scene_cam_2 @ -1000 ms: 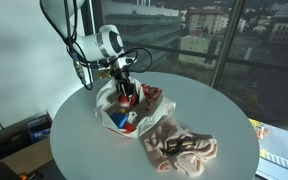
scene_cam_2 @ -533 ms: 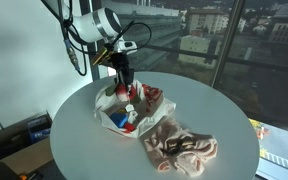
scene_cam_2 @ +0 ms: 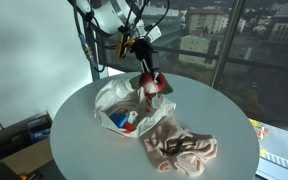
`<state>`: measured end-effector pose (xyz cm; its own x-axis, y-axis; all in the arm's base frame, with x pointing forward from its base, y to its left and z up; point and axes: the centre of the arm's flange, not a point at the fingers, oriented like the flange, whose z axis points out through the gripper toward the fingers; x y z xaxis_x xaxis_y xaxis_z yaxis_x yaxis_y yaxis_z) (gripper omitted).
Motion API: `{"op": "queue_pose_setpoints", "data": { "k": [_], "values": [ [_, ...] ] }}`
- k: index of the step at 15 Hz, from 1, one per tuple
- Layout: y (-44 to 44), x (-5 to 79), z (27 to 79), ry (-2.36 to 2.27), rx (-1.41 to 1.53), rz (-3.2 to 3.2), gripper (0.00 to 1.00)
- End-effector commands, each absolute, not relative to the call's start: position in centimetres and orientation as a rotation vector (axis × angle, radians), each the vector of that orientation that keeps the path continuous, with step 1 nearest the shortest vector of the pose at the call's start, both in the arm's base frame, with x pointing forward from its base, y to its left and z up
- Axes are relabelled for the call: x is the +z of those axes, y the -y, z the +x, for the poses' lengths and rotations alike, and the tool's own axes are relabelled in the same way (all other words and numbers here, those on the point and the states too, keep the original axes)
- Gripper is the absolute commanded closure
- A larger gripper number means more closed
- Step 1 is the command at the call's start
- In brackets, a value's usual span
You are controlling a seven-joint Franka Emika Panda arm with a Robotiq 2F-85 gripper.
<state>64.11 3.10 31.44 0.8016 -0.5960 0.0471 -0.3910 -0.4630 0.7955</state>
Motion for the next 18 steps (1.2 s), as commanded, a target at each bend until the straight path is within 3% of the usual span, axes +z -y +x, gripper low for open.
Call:
{"op": "queue_pose_setpoints", "data": {
  "k": [1, 12, 13, 15, 18],
  "values": [
    [2.4, 31.6, 63.8, 0.933, -0.205, 1.997, 0.89],
    [12.9, 27.2, 63.6, 1.548, 0.172, 1.876, 0.89],
    [13.1, 27.0, 63.6, 1.597, 0.207, 1.862, 0.63],
    [13.0, 26.7, 63.4, 1.691, 0.286, 1.838, 0.61],
    [11.5, 27.9, 63.5, 1.75, 0.367, 1.876, 0.38]
  ]
}}
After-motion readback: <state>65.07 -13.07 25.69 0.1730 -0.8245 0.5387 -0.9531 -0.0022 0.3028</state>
